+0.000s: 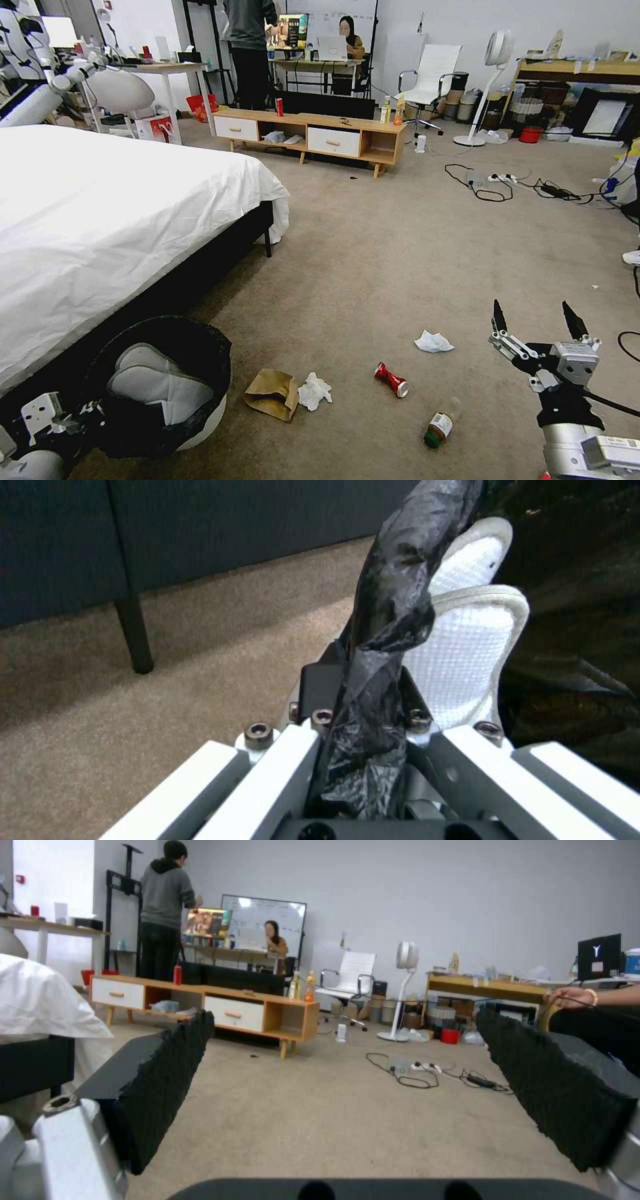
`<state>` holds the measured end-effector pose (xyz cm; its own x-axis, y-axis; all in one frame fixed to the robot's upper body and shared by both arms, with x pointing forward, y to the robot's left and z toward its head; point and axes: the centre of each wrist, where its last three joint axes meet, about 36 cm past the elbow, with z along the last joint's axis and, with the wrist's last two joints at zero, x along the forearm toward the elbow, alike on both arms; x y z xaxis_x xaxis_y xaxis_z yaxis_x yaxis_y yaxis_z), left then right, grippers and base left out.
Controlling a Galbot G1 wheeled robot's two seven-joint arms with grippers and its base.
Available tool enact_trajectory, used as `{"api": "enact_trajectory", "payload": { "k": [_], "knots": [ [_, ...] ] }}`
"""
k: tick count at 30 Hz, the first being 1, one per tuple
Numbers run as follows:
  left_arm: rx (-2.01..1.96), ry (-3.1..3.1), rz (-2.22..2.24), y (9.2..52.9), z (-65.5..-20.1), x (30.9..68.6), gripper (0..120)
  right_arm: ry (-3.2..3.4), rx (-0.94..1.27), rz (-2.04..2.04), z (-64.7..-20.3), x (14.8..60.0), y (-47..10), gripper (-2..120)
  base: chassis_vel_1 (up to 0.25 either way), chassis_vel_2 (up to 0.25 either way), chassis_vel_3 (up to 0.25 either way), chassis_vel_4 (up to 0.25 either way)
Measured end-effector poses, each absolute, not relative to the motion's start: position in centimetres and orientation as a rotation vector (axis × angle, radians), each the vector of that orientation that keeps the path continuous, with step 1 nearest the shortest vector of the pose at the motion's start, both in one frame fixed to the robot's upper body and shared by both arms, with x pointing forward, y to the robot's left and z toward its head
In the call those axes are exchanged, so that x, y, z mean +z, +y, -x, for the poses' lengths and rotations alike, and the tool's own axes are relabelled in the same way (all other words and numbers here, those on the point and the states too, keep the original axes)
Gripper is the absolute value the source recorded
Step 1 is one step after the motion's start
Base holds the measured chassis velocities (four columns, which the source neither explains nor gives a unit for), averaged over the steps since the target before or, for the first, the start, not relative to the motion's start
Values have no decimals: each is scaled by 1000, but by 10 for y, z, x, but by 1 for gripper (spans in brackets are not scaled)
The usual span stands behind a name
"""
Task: Pick up the trash bin and place the garbage on the floor into it.
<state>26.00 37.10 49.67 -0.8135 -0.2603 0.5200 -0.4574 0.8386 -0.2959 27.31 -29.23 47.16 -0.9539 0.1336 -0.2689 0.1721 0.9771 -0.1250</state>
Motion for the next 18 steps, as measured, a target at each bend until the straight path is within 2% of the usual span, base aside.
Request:
{"api": "enact_trajectory", "payload": {
  "k": [18],
  "knots": [
    [562,-2545,-512,363,-258,495,2,2895,-133,-146,-280,475,-286,100,0,0,0,0]
  ]
}}
